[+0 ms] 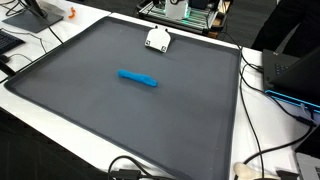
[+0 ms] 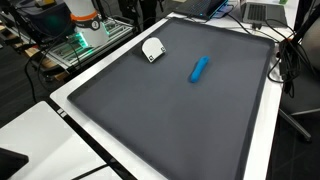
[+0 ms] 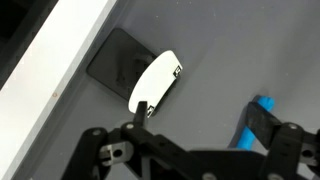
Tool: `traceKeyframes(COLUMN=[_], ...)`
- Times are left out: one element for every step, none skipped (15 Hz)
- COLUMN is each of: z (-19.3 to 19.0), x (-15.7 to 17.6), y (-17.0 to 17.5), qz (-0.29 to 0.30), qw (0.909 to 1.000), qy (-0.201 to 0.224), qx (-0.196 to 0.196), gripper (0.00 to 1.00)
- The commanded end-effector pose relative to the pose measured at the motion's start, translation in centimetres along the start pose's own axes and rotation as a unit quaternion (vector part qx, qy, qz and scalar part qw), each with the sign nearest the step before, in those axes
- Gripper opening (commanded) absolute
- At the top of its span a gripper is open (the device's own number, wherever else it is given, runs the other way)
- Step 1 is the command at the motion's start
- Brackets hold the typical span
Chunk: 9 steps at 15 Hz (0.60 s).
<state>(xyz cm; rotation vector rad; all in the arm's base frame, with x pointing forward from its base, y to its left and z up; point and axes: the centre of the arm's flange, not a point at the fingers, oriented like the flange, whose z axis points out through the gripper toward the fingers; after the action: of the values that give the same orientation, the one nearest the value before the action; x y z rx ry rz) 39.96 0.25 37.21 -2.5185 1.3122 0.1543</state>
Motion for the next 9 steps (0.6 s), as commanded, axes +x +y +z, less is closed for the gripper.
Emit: traceKeyframes(z=[3.9,4.7,5.4,6.1,6.7,7.4,8.0,8.8,9.4], x=[-0.3,-0.3,-0.3,-0.3,-0.2,-0.2,-0.2,-0.3,-0.3], y=[0.5,0.7,0.8,0.9,1.0,1.1,1.1,1.1,1.2], qz=[0.044,0.053,0.061,0.065,0.065,0.074,0.075,0.081,0.085], qw=[0.9988,0.9983,0.9979,0.9977,0.9976,0.9971,0.9969,0.9965,0.9961], qy=[-0.015,-0.019,-0.016,-0.017,-0.021,-0.020,-0.021,-0.020,-0.022], qx=[0.013,0.012,0.011,0.011,0.008,0.003,0.000,-0.007,-0.010], gripper=[1.00,1.00,1.00,1.00,1.00,1.00,1.00,1.00,1.00])
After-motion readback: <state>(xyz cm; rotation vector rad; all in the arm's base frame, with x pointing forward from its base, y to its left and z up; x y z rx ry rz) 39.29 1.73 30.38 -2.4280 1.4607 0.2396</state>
